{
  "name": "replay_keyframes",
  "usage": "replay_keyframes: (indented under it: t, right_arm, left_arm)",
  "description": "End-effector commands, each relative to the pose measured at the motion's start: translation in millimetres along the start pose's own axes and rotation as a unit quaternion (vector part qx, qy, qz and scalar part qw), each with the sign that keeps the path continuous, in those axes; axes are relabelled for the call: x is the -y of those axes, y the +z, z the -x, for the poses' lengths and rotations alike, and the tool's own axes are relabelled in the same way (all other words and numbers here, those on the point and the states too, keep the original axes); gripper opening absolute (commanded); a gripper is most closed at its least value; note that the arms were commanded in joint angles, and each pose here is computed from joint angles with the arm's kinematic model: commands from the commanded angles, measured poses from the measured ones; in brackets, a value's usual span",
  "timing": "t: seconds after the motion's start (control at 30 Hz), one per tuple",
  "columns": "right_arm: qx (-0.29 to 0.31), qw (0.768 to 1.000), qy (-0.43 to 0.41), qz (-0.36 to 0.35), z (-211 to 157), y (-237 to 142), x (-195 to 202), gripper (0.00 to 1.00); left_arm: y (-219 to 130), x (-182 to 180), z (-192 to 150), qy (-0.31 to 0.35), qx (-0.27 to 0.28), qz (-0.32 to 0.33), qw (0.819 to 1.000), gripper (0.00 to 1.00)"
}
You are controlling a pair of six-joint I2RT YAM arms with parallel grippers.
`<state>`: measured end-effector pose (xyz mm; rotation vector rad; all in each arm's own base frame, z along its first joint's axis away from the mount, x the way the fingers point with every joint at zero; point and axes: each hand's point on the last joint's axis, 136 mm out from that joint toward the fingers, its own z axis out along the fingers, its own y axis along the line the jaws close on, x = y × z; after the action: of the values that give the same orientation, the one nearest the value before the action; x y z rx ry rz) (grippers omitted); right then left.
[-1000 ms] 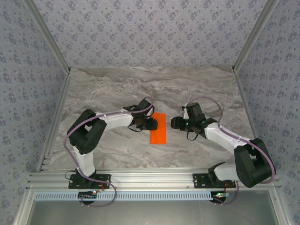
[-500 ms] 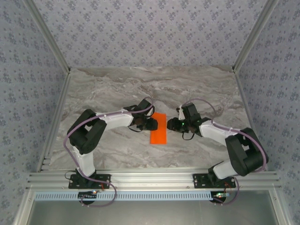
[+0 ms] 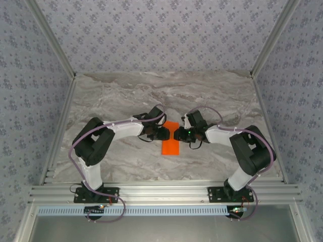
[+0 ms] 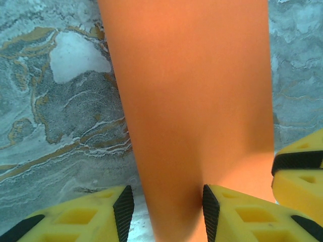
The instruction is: Fold a paper plane with a square sheet of paper (fold left side to right side)
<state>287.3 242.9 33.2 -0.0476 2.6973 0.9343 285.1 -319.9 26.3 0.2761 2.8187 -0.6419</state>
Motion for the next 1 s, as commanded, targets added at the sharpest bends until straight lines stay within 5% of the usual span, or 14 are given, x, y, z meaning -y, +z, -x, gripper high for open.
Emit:
replay_keyframes:
  t: [0.0, 0.3, 0.7, 0.97]
  right_arm:
    - [-0.004, 1.0, 0.005, -0.013, 2, 4, 2, 0.22]
    - [-0.039, 0.997, 0.009, -0.058, -11, 12, 22, 0.21]
    - [-0.074, 0.992, 0.014, -0.102, -28, 20, 44, 0.2]
    - [-0.082, 0.99, 0.004, -0.117, -31, 19, 45, 0.19]
  left_arm:
    - [7, -12, -8, 0.004, -0.017, 0.031, 0.999, 0.44]
    - [1, -8, -4, 0.005, -0.007, 0.026, 1.0, 0.44]
    - [-52, 21, 19, 0.015, 0.062, -0.025, 0.998, 0.5]
    - [-30, 53, 15, 0.006, 0.03, -0.124, 0.992, 0.28]
